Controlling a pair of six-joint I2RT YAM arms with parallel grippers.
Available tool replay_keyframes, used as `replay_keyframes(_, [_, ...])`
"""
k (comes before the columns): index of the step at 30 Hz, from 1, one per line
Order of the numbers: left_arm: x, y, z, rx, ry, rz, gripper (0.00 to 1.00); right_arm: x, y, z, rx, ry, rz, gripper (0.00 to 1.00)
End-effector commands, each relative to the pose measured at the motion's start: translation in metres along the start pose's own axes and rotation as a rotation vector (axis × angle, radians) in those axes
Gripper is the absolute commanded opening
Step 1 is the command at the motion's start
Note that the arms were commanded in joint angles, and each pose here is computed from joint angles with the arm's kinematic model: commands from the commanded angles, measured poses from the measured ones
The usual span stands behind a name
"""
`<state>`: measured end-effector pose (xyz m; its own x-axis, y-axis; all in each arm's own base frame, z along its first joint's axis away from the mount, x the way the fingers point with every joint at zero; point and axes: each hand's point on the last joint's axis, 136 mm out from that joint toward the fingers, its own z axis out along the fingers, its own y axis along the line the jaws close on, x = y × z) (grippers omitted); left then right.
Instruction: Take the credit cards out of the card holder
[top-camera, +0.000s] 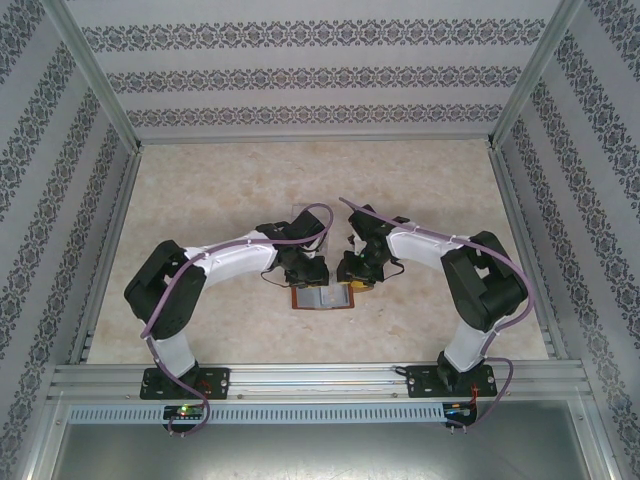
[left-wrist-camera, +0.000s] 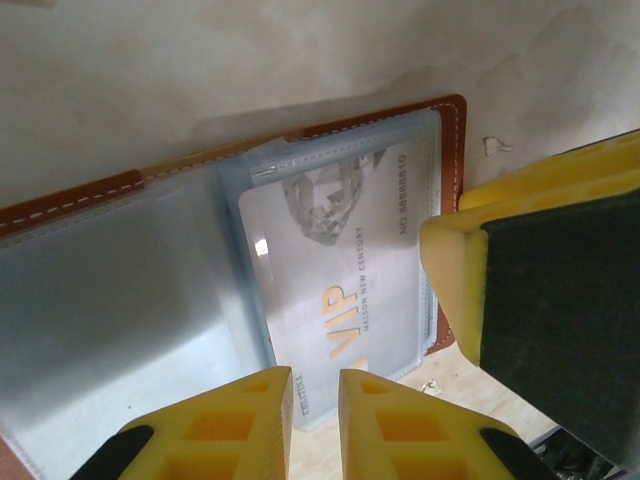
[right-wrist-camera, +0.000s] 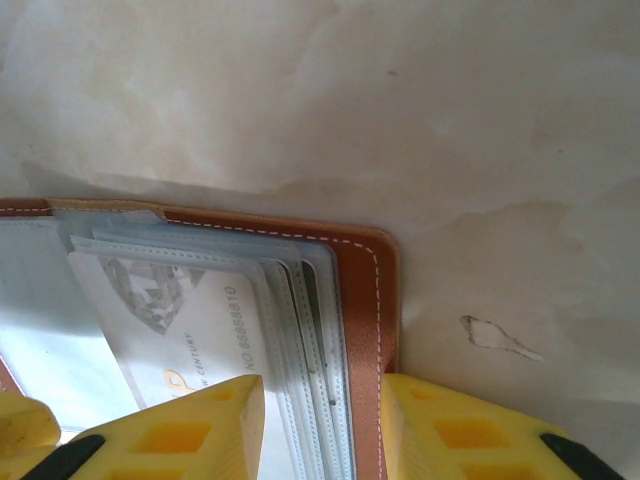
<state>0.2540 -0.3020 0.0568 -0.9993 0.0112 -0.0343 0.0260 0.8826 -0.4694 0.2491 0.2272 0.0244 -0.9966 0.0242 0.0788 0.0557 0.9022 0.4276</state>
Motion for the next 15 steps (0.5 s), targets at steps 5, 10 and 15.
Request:
replay_keyframes(5, [-0.009, -0.003, 0.008, 0.019, -0.005, -0.018, 0.20, 0.004, -0.005, 0.008, 0.042, 0.034, -0.014, 0.36])
replay_keyframes(10, [-0.008, 0.004, 0.016, 0.000, 0.013, -0.024, 0.19, 0.005, -0.008, 0.009, 0.048, 0.039, -0.012, 0.36])
replay_keyframes(15, [-0.007, 0.008, 0.019, -0.017, 0.019, -0.029, 0.19, 0.006, -0.009, 0.009, 0.050, 0.036, -0.010, 0.36])
